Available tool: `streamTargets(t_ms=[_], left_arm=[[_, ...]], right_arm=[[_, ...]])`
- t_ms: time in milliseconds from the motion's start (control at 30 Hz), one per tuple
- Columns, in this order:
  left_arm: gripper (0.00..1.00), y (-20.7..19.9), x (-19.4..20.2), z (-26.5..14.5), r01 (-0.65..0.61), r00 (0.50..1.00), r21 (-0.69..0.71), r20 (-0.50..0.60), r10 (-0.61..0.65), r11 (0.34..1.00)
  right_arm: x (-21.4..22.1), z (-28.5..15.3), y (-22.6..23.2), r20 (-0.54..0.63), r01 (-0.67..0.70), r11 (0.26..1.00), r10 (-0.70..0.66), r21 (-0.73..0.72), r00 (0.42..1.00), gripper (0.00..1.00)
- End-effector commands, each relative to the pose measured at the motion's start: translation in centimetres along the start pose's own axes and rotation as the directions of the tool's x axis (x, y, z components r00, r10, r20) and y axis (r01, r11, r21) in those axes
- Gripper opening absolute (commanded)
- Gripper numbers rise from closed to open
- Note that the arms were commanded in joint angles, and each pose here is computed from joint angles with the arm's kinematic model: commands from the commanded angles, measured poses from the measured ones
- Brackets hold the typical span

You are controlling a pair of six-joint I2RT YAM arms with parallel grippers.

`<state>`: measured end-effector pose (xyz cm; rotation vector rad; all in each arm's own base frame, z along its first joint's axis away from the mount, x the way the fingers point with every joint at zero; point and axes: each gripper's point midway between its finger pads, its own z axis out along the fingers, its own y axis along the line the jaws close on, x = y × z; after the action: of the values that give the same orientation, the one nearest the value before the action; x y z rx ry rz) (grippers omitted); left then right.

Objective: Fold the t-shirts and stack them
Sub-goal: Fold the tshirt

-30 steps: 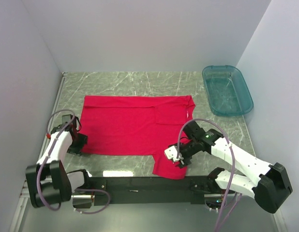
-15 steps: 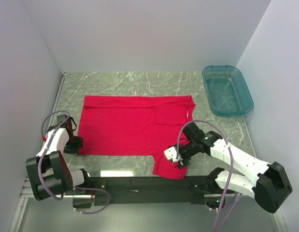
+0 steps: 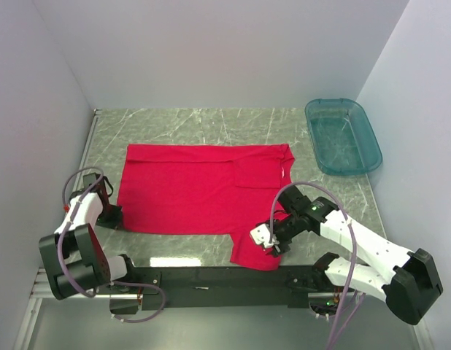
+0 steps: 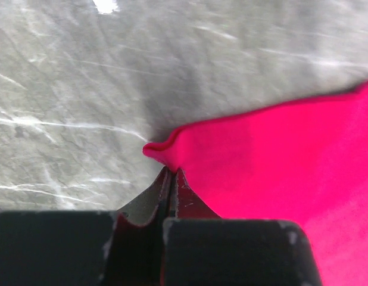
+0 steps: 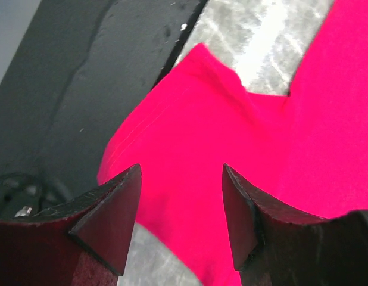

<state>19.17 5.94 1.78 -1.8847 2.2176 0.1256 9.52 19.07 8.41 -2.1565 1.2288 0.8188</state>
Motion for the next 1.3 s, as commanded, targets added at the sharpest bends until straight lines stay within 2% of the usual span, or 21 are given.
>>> streamTargets(t_ms=[0, 200, 433, 633, 1100, 1267], left_arm=[[0.0, -2.8, -1.4, -2.6, -0.025, 0.999, 0.151, 0.047, 0.018, 0.988], [0.0, -3.0, -0.4, -3.4, -0.049, 0.999, 0.208, 0.01, 0.048, 0.977], [0.0, -2.9, 0.3, -3.5, -0.066, 0.998, 0.24, -0.008, 0.07, 0.968], [0.0, -2.9, 0.1, -3.7, -0.071, 0.997, 0.256, 0.002, 0.073, 0.964], [0.0, -2.9, 0.2, -3.5, -0.066, 0.997, 0.266, -0.018, 0.073, 0.962], [0.0, -2.9, 0.1, -3.6, -0.068, 0.997, 0.268, -0.02, 0.076, 0.961]], right_arm=[[-1.1, -1.4, 0.9, -0.013, 0.071, 0.997, -0.071, -0.044, 0.997, 0.64], [0.5, 0.0, 4.2, -0.099, 0.086, 0.981, -0.104, -0.173, 0.99, 0.62], [1.7, 1.0, 5.4, -0.212, 0.092, 0.967, -0.144, -0.238, 0.966, 0.44], [2.9, 2.1, 6.0, -0.284, 0.083, 0.957, -0.165, -0.278, 0.945, 0.37], [4.7, 3.2, 6.4, -0.34, 0.054, 0.952, -0.16, -0.301, 0.927, 0.33], [5.3, 3.8, 6.1, -0.363, 0.037, 0.953, -0.15, -0.3, 0.92, 0.41]])
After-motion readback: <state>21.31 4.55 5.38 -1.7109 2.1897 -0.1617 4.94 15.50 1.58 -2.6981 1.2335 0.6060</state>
